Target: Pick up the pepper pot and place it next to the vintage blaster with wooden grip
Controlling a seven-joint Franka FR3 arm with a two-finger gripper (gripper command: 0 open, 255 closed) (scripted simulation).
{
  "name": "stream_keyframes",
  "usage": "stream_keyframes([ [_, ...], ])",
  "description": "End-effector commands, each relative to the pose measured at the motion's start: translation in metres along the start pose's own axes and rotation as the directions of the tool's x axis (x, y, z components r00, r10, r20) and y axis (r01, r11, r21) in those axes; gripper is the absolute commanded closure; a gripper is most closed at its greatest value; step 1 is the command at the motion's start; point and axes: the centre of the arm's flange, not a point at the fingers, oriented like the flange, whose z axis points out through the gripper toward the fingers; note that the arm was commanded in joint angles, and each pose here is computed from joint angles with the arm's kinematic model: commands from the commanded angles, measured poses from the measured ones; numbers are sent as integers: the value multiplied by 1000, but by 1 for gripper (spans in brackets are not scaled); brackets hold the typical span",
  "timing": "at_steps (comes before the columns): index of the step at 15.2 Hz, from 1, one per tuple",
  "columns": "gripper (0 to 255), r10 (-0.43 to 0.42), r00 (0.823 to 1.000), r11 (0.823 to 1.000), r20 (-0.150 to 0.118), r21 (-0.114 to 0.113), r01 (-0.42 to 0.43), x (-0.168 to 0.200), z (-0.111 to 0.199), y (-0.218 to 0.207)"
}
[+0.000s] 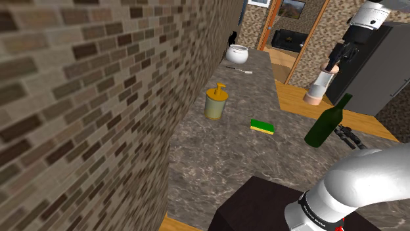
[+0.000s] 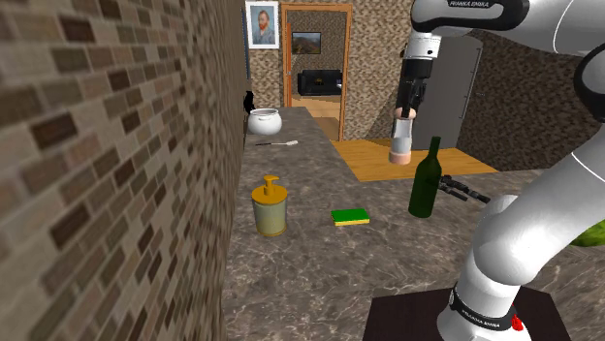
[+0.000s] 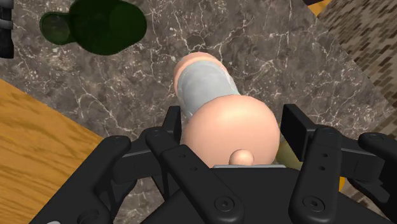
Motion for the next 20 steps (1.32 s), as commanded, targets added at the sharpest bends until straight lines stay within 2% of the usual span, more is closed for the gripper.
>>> stream_keyframes([
  [1,255,-2,1000,1000,1,0,2,-19,0,17],
  [20,255,-2,1000,1000,1,0,2,-206,-17,182],
])
